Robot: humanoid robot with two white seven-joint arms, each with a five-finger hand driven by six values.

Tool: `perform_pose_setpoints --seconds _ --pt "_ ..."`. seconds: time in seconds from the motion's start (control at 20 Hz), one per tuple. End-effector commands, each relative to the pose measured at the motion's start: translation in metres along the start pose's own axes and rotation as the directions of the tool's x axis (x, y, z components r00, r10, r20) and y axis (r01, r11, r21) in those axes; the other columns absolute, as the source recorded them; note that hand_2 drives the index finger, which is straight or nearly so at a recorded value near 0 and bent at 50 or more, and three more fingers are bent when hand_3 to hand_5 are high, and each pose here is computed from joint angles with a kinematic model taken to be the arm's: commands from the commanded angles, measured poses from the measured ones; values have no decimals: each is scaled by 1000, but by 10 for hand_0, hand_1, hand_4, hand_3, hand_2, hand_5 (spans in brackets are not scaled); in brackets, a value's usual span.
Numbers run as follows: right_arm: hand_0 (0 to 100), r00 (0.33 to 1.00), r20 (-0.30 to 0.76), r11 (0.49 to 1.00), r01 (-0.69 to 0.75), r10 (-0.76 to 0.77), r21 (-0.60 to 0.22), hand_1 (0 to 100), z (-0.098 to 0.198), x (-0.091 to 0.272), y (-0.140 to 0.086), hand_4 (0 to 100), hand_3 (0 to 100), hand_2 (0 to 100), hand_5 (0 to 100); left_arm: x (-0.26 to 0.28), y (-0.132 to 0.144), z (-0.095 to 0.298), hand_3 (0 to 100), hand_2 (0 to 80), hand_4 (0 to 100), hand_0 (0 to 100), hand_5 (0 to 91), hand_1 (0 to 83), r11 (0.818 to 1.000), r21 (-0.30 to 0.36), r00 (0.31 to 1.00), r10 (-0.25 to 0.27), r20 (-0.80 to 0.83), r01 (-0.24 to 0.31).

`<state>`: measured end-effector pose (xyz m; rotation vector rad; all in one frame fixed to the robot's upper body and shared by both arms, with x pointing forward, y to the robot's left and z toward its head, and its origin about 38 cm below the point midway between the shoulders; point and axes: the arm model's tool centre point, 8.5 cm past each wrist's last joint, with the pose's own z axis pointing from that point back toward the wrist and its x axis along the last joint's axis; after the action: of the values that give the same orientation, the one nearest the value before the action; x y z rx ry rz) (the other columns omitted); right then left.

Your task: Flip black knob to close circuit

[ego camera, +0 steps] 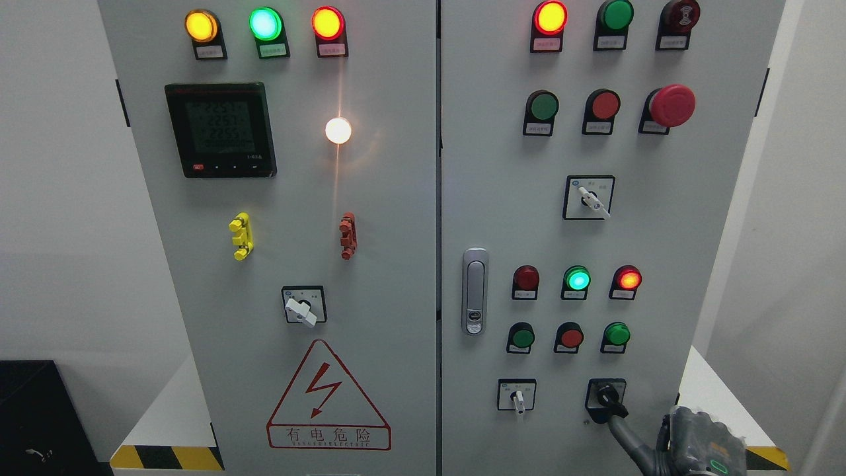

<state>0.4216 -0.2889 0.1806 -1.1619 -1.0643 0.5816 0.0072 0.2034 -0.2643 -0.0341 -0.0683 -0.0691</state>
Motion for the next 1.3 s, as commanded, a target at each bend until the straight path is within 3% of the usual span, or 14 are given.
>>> perform_pose_setpoints --seconds 0.0,1.25 --pt "0 1000 7 1000 29 -29 -10 0 1 1 -5 920 1000 879 999 -6 -2 0 0 0 0 120 0 556 1000 -3 1000 2 2 -2" --pt "0 997 82 1000 5 -6 18 0 18 23 12 922 1000 877 999 -6 -2 0 0 0 0 120 0 556 1000 -3 1000 2 2 -2"
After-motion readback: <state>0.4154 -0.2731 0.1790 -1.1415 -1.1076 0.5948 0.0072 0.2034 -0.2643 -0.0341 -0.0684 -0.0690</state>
